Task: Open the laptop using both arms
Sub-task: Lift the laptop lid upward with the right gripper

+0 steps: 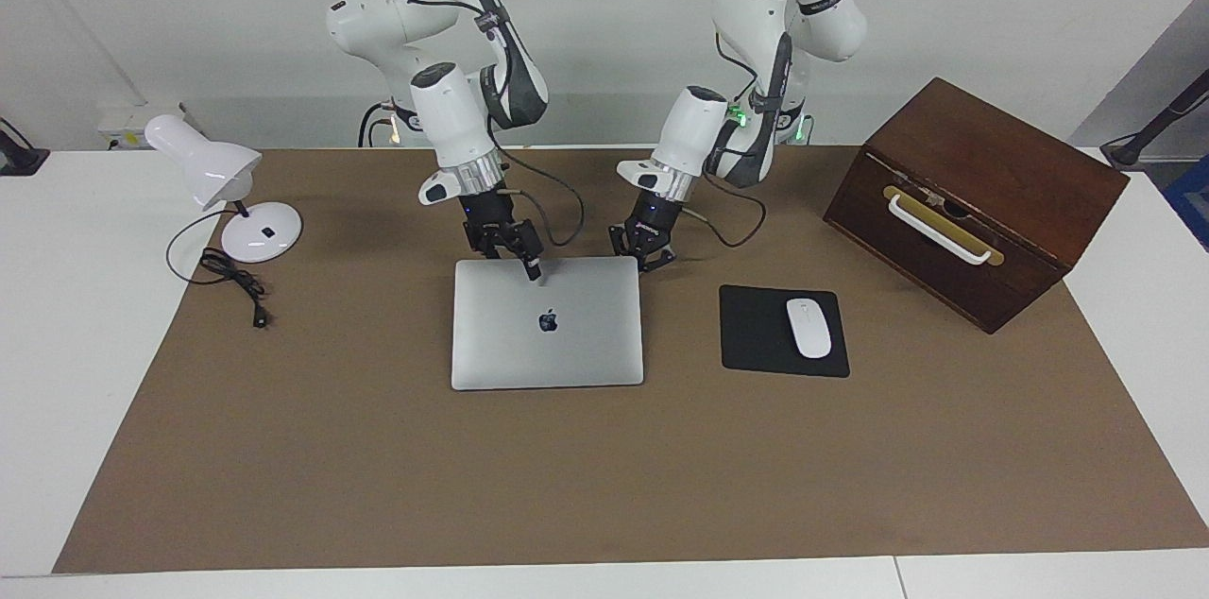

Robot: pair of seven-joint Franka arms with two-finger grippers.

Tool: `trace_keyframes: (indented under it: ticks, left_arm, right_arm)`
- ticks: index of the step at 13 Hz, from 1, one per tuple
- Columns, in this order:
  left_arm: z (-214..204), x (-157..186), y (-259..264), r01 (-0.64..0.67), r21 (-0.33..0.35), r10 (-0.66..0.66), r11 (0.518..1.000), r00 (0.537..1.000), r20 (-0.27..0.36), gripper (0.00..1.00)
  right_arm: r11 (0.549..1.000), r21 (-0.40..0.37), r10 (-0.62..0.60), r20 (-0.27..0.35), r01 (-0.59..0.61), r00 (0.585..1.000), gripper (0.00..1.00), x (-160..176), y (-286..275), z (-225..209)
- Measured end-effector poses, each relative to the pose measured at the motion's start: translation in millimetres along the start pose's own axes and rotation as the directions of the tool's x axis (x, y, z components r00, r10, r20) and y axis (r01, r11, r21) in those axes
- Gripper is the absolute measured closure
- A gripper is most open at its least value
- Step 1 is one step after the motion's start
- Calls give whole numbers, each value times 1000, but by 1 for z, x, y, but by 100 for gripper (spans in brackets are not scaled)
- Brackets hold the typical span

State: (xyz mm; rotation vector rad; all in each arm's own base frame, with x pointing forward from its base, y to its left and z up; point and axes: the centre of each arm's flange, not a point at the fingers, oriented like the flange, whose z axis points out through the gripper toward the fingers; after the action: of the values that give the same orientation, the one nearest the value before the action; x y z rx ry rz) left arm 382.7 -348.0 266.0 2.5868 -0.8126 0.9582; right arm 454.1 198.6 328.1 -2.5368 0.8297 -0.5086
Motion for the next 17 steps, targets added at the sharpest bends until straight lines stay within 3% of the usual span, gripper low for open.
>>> trace_keyframes:
  ticks: [17]
  left_arm:
    - [0,0,0,0,0,0,1000,1000,-1,99]
  right_arm:
    - [999,38,5,77,-8,997,0,42,-69,-6]
